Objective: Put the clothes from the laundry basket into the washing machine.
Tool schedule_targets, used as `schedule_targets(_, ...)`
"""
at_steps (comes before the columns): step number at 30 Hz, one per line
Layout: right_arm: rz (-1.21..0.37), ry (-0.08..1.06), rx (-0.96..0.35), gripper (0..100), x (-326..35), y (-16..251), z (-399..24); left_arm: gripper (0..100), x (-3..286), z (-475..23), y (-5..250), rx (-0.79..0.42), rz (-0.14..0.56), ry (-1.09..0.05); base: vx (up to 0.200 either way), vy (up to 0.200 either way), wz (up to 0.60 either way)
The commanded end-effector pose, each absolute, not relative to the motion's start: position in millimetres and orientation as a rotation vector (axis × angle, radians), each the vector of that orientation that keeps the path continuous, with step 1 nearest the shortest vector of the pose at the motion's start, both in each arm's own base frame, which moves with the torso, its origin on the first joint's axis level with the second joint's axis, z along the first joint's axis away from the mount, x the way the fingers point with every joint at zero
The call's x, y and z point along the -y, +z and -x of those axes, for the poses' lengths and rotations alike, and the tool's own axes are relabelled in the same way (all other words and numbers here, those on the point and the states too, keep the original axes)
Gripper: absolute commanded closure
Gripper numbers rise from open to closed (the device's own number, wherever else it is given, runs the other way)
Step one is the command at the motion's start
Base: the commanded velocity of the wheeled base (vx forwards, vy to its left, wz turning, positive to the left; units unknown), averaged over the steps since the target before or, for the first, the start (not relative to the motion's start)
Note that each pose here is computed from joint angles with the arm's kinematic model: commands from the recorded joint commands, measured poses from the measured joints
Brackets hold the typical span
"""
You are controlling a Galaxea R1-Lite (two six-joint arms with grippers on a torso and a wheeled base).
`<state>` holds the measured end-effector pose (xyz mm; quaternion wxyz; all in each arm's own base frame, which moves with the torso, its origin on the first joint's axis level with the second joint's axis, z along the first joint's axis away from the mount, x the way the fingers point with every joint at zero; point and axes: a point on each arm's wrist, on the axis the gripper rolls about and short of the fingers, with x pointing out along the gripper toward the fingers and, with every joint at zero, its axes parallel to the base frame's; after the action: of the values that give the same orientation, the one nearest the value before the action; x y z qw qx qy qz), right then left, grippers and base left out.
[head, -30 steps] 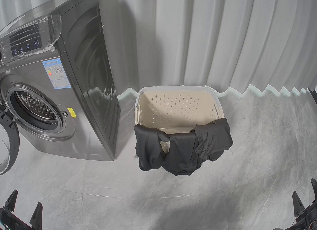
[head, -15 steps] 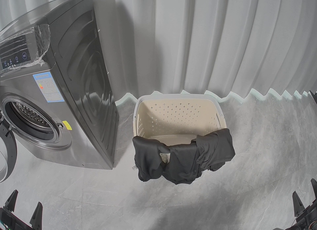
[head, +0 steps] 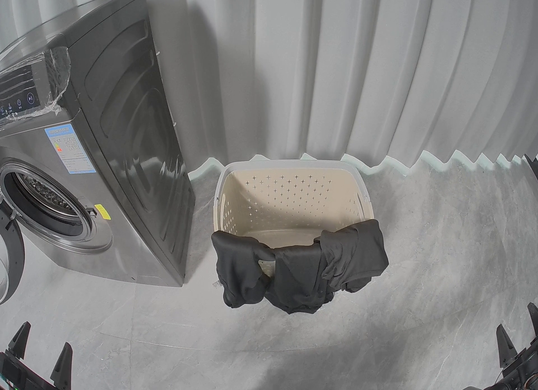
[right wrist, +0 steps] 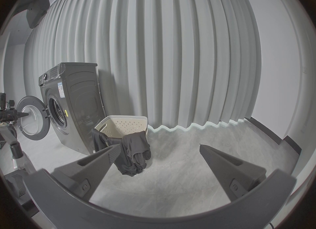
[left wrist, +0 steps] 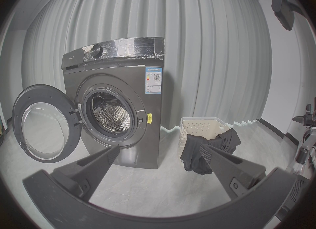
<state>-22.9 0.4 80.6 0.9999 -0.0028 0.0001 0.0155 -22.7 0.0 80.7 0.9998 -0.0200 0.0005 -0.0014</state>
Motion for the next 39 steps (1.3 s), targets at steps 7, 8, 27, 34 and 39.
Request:
schedule_targets(7,0.006,0.032,-0.001,0,-0.4,75.3,22.8,0,0.0,22.8,75.9,0.0,0.04,-0.002,0.0,0.0,0.0)
schedule_targets(8,0.006,0.032,-0.001,0,-0.4,75.3,22.8,0,0.0,22.8,75.9,0.0,0.04,-0.002,0.0,0.0,0.0)
schedule_targets(27,0.006,0.032,-0.001,0,-0.4,75.3,22.8,0,0.0,22.8,75.9,0.0,0.041,-0.003,0.063,0.0,0.0)
schedule_targets(34,0.006,0.032,-0.001,0,-0.4,75.3,22.8,0,0.0,22.8,75.9,0.0,0.041,-0.002,0.0,0.0,0.0)
schedule_targets(39,0.006,0.032,-0.001,0,-0.4,75.3,22.8,0,0.0,22.8,75.9,0.0,0.041,-0.002,0.0,0.0,0.0)
